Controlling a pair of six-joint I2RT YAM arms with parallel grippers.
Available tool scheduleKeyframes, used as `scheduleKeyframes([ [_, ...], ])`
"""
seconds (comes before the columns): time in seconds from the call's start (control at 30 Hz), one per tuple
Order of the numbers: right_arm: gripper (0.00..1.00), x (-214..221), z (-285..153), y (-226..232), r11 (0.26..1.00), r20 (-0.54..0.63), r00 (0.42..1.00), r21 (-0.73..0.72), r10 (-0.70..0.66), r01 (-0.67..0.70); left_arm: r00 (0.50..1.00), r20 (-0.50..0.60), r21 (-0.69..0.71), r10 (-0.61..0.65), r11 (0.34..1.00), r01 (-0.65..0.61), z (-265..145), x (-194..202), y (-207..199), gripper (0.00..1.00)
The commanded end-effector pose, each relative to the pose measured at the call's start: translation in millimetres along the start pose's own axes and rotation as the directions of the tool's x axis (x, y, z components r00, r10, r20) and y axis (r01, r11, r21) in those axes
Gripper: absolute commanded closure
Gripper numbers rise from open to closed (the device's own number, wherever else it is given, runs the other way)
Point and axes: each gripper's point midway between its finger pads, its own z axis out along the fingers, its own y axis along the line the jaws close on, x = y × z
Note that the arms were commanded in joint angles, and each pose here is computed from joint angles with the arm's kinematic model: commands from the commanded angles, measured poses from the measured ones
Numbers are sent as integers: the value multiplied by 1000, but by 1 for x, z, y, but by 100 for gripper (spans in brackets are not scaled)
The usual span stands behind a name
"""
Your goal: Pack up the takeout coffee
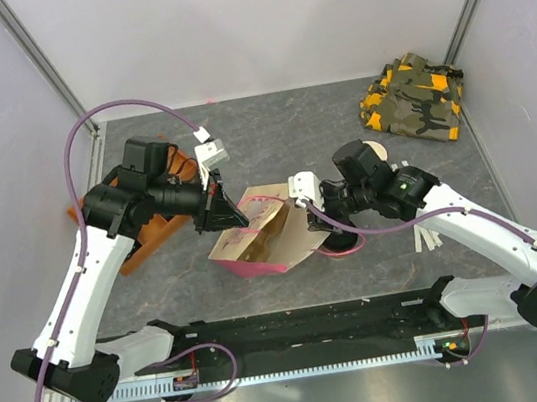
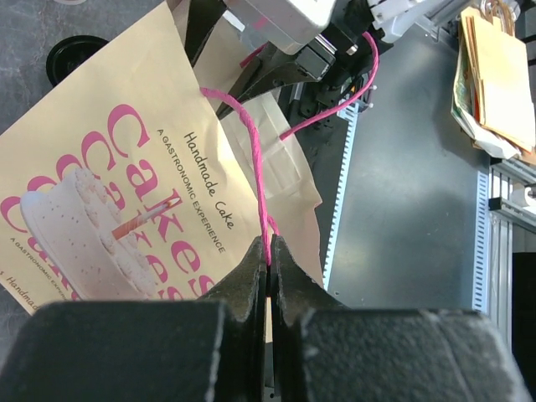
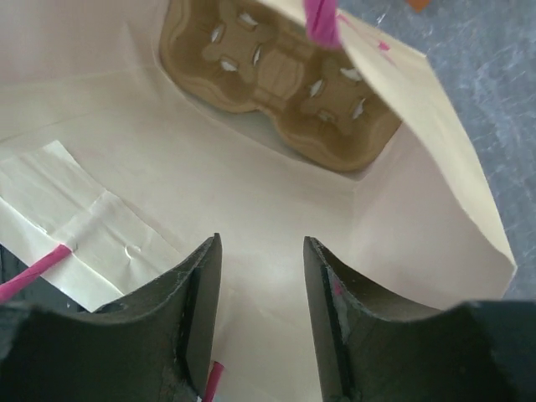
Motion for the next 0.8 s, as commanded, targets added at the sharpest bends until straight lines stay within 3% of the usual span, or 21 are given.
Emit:
scheduleKeyframes([
  [0.0, 42, -35, -8, -18, 995, 109, 991, 74, -78, 71, 999, 39, -10, -38, 999, 38, -4, -17, 1, 98],
  [0.13, 24, -90, -30, -49, 985, 202, 979, 173, -11, -24, 993, 73, -85, -92, 992, 98, -12, -28, 28, 98],
  [0.3, 4, -112, -65, -89, 934, 241, 957, 275, 162, -228, 988, 95, -154, -125, 978, 139, -26, -28, 57, 98],
  [0.37, 2, -78, -91, -84, 899, 158, 951, 317, 264, -302, 989, 82, -193, -121, 972, 134, -28, -22, 67, 91],
  [0.5, 2, -32, -113, -60, 887, 11, 949, 352, 314, -298, 978, 111, -213, -176, 957, 196, -37, -19, 87, 85],
  [0.67, 2, 40, -103, -29, 932, -222, 937, 305, 269, -195, 974, 116, -219, -192, 952, 214, -41, -13, 98, 86],
  [0.77, 2, 35, -109, -33, 920, -168, 948, 336, 271, -203, 973, 119, -220, -197, 950, 220, -42, -12, 102, 90],
])
